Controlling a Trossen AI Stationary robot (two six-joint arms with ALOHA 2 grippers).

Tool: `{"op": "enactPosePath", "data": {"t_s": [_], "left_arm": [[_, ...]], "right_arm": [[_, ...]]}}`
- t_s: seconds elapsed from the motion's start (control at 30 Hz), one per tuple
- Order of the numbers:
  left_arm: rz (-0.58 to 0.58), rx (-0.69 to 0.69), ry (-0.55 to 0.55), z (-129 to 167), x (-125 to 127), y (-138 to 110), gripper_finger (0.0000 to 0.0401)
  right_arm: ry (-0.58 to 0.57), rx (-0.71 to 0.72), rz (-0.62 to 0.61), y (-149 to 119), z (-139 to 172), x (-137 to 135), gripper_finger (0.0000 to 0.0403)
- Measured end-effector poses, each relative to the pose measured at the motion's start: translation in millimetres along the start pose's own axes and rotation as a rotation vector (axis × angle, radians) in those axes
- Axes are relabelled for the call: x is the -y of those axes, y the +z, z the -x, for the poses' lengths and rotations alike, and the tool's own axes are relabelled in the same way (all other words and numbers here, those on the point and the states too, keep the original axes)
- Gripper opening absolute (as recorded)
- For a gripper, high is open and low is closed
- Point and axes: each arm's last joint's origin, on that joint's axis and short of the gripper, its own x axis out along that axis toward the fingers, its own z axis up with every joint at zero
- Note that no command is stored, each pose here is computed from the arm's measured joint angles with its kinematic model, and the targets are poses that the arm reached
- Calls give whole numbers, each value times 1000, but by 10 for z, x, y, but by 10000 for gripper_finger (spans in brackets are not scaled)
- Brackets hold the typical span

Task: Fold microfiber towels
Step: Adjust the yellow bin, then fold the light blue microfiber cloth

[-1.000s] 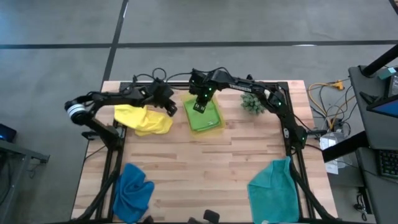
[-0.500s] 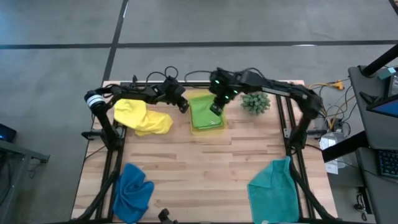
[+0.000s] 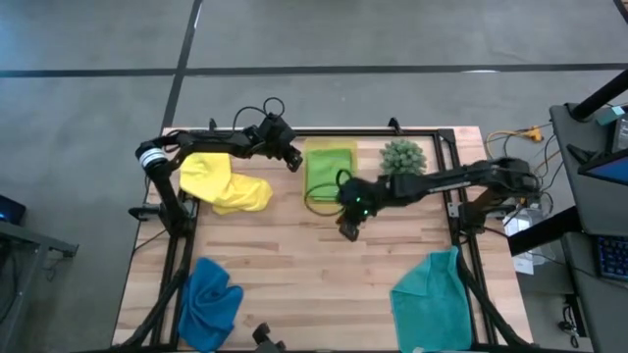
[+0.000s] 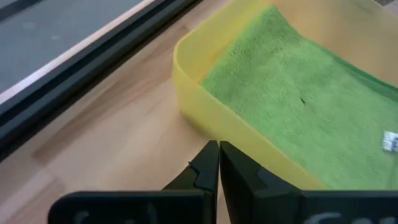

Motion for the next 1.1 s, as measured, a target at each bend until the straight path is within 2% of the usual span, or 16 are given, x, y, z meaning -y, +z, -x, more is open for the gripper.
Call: {"op": "enactPosePath", "data": {"t_s": [0.1,0.27,0.6,0.9,1.0,1.1], "left_arm": [[0,-16,7,148,24,18,1],[-1,10,5,452,76,6,1],[-12,122,67,1039,142,-27,1],[10,164,73,1228,168,-40,1],[7,179,68,1271,181,-29,1],[0,208,38,1344,206,-6,1]], "right_arm": [[-64,-58,-10,-92,-211,96,8],[-187,-62,30,-65,-420,202,8],[-264,-73,71,204,-649,358,8],[-283,-65,66,289,-557,440,8],[-273,-50,71,326,-369,350,8],[-227,30,89,369,-59,143,8]]}}
